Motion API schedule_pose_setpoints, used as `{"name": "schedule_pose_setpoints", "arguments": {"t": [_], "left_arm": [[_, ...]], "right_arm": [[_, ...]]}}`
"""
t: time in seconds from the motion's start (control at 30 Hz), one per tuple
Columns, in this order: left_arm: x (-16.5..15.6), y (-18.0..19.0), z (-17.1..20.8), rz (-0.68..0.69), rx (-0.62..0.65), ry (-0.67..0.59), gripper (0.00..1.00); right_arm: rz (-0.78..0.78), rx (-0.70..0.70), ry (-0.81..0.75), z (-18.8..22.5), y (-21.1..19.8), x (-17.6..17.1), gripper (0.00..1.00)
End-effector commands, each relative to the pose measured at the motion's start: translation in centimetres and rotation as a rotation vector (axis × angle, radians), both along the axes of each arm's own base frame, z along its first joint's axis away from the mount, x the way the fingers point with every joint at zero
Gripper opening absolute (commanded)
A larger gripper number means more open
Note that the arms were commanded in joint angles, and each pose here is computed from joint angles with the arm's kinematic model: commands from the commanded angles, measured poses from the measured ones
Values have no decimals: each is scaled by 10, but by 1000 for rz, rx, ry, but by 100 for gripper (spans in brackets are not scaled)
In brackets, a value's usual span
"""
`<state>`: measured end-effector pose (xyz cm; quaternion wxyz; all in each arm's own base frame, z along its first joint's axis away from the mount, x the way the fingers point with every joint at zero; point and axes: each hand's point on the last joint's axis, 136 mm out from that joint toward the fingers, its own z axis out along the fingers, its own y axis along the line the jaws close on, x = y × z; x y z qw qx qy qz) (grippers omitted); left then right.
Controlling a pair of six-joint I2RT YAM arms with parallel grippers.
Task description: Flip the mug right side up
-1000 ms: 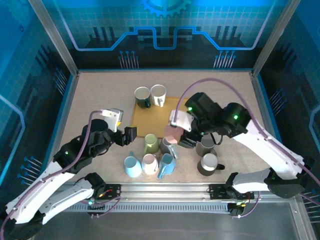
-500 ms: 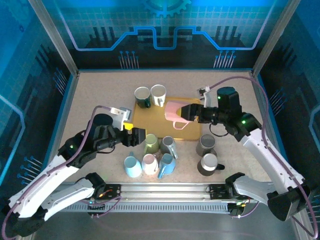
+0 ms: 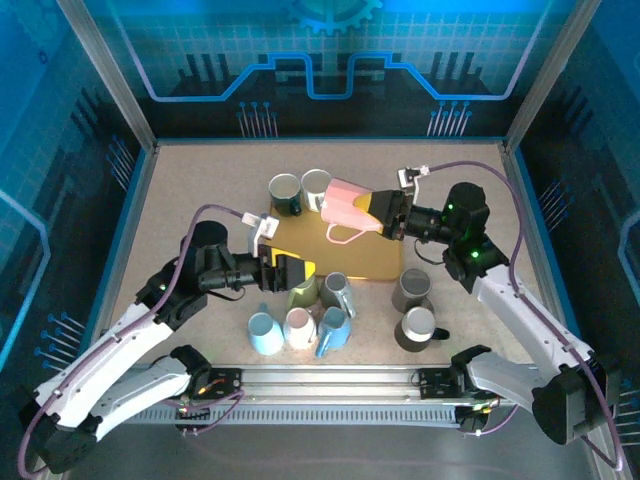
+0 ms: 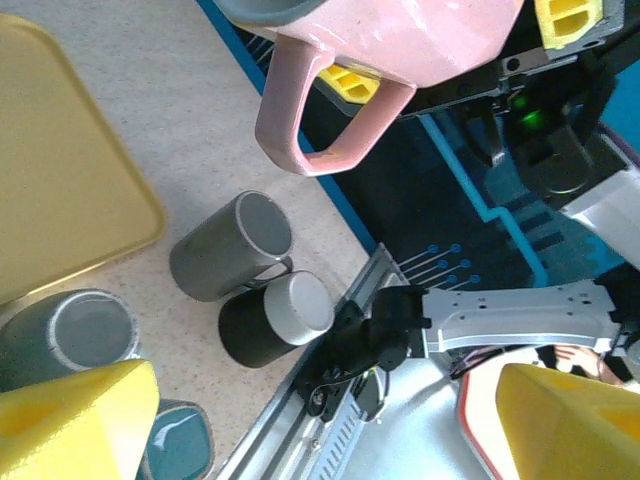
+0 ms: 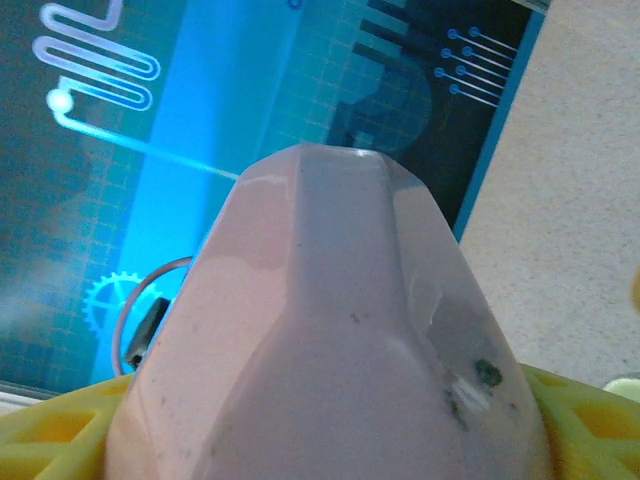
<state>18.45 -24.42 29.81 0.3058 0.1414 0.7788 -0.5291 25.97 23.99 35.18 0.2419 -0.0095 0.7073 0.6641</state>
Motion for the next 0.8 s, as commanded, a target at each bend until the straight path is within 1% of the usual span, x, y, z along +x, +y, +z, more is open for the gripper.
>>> {"name": "schedule_pose_setpoints", "arguments": {"t": [0.0, 0.27, 0.4, 0.53, 0.77], "left_arm": [[-6, -9, 9, -72, -70, -5, 89], [-6, -20, 13, -144, -127, -49, 88], [3, -24, 6, -153, -128, -55, 85], [14, -27, 5, -141, -137, -56, 83], [33, -33, 21, -146, -191, -72, 80]], "right_arm": [[42, 104, -112, 35, -2, -9, 22], [82, 187, -69, 32, 1, -6, 22], [102, 213, -57, 34, 2, -8, 22], [112, 210, -58, 35, 2, -10, 22], [159, 234, -69, 42, 3, -21, 23]]}}
